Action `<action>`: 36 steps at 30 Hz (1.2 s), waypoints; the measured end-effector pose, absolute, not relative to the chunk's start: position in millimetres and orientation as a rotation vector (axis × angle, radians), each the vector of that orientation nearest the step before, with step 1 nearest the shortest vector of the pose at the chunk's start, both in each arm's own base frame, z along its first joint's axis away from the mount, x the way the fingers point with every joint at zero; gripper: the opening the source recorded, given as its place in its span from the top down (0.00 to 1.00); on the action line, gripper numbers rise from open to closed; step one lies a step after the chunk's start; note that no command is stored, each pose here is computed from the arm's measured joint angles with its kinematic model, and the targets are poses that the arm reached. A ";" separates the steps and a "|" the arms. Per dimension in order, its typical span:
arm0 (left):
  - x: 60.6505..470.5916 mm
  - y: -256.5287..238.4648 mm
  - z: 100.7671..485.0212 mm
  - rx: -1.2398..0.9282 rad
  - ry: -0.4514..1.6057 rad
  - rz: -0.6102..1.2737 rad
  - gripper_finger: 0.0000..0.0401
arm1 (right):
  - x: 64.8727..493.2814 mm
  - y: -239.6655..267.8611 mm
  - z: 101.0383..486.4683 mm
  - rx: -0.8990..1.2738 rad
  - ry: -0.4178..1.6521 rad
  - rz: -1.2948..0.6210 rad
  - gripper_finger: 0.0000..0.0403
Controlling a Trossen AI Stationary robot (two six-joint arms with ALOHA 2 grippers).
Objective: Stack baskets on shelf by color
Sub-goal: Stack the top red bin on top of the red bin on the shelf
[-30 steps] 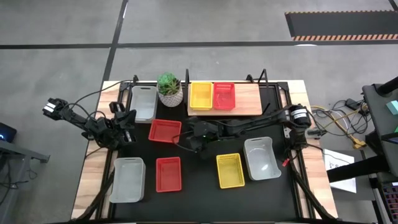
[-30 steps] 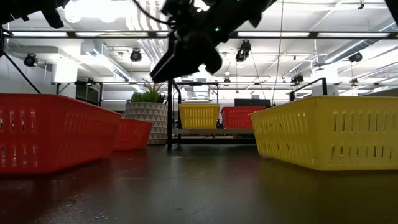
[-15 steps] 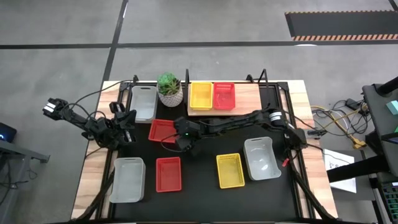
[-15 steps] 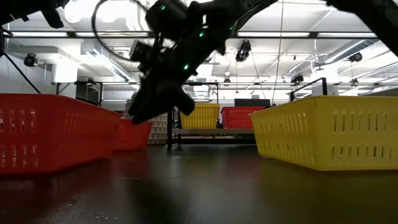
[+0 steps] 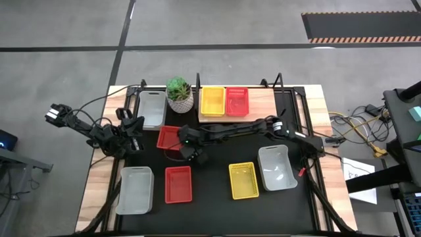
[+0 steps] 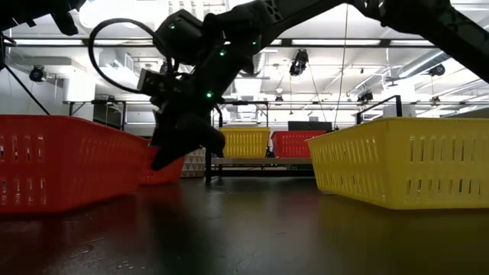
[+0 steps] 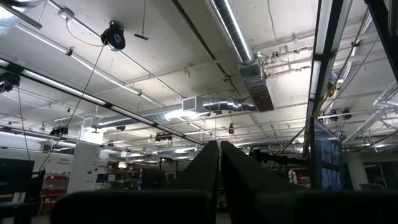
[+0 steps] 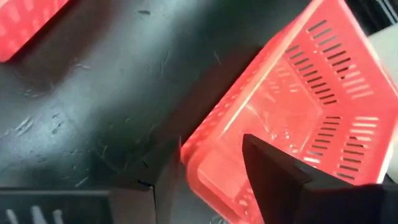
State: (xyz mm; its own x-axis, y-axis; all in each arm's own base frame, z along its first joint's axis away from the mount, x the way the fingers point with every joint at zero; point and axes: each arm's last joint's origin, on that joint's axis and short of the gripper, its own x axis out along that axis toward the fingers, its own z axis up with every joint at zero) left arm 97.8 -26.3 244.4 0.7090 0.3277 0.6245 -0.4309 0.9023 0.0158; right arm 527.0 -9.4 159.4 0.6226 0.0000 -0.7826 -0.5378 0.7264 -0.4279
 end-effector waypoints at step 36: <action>97.7 -26.2 244.1 0.162 -0.660 0.422 1.00 | 518.1 7.9 188.0 -0.570 0.864 0.316 0.91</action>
